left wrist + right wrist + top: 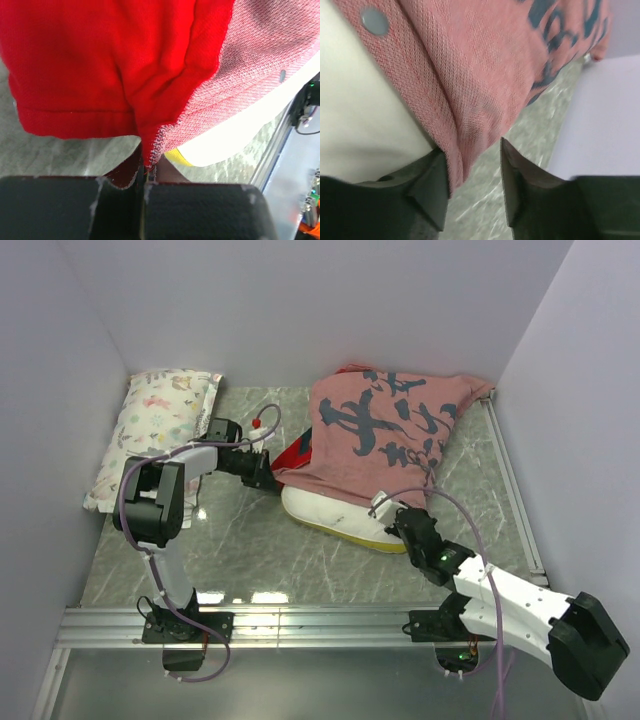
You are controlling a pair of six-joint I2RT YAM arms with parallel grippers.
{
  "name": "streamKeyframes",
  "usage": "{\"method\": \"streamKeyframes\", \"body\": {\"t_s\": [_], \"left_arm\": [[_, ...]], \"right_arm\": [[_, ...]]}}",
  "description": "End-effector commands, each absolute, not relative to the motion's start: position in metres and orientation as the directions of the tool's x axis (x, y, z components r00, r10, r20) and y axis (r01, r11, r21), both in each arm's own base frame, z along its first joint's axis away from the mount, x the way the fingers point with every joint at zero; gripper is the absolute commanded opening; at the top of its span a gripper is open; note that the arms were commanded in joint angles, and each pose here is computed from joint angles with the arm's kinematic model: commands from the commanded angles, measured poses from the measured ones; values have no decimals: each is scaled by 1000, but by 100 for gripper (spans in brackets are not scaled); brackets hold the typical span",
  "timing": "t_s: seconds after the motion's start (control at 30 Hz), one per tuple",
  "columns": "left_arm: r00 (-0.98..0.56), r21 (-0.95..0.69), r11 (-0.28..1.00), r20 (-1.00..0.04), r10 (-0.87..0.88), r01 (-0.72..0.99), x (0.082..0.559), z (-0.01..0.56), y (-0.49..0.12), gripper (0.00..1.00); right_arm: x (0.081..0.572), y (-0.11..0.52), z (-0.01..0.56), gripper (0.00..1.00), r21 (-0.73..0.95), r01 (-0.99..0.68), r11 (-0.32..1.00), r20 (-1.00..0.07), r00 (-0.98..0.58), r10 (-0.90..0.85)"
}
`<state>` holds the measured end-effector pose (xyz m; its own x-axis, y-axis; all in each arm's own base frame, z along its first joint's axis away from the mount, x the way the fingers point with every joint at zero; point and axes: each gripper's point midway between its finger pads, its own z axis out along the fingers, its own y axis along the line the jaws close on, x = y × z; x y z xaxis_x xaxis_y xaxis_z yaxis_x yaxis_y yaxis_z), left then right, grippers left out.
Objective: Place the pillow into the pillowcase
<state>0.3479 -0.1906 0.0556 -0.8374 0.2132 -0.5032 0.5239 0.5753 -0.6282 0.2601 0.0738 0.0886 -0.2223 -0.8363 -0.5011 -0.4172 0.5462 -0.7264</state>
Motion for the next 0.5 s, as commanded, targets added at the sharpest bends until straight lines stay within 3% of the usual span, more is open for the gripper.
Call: {"method": "streamKeyframes", "body": {"t_s": [0.0, 0.07, 0.1, 0.23, 0.3, 0.47], "left_arm": [[-802, -610, 560, -568, 184, 560, 357, 75, -194, 1], [-793, -617, 540, -585, 173, 573, 357, 88, -196, 1], [-781, -625, 508, -601, 170, 593, 352, 105, -200, 1], [-743, -645, 439, -664, 84, 626, 350, 180, -201, 1], [-728, -665, 424, -686, -19, 615, 353, 233, -193, 1], [-539, -589, 458, -804, -250, 666, 373, 365, -161, 0]], "right_arm": [[255, 51, 80, 23, -720, -405, 564, -473, -308, -825], [261, 53, 101, 2, -696, -388, 604, -512, -320, -797], [263, 56, 111, 0, -676, -381, 630, -540, -325, -776], [277, 79, 214, 0, -583, -357, 730, -708, -219, -672], [279, 77, 249, 0, -564, -339, 752, -741, -194, -643], [303, 41, 390, 0, -556, -86, 827, -827, -45, -560]]}}
